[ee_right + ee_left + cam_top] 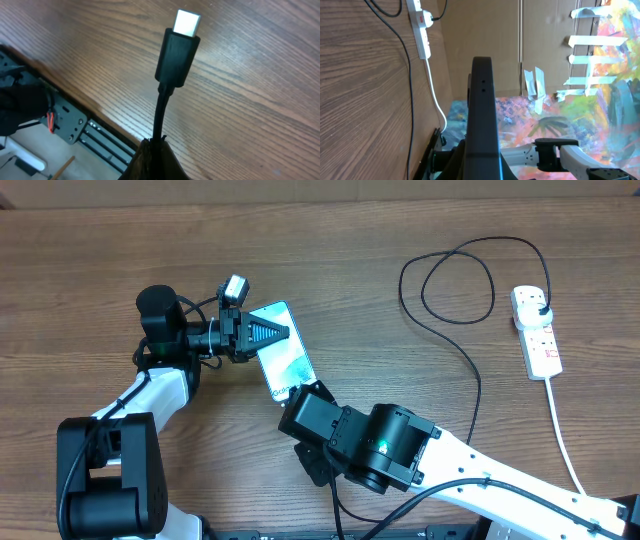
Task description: Plug charger to phone and switch on socket
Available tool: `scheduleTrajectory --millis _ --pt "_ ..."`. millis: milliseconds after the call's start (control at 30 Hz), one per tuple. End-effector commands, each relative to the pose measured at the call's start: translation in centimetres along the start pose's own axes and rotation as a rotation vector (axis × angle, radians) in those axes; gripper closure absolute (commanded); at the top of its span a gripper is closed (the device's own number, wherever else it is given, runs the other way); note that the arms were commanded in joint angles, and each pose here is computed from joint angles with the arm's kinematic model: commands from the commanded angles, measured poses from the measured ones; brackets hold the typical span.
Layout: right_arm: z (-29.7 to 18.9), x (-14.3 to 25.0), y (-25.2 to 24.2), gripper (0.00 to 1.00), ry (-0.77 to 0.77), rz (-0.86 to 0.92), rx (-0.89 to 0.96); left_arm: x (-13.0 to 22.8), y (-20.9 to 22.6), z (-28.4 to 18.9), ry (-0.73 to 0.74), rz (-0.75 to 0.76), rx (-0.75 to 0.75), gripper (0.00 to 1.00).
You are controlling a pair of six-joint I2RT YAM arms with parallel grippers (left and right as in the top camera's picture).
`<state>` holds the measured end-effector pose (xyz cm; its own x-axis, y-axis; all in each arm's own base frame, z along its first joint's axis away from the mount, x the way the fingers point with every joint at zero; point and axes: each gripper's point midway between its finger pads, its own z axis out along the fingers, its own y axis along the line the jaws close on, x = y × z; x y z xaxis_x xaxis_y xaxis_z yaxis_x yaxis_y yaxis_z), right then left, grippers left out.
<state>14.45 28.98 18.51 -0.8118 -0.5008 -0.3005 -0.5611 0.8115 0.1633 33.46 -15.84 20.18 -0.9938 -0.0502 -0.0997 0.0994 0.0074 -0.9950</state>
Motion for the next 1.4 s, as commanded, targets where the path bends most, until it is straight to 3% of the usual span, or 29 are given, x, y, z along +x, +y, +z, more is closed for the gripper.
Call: scheduleTrajectory --millis 0,367,1367 --pt "0.1 -0.2 -1.2 0.96 -0.03 -0.005 0.063 0.1 -0.6 0.1 0.025 0.066 0.008 0.96" --pt "0.5 -1.5 -1.3 0.96 -0.094 -0.024 0.08 0.7 -0.7 1.2 0.057 0.07 0.013 0.96" --pt "1.9 0.3 -0.9 0.96 0.02 -0.072 0.059 0.8 -0.7 1.3 0.062 0.103 0.014 0.96"
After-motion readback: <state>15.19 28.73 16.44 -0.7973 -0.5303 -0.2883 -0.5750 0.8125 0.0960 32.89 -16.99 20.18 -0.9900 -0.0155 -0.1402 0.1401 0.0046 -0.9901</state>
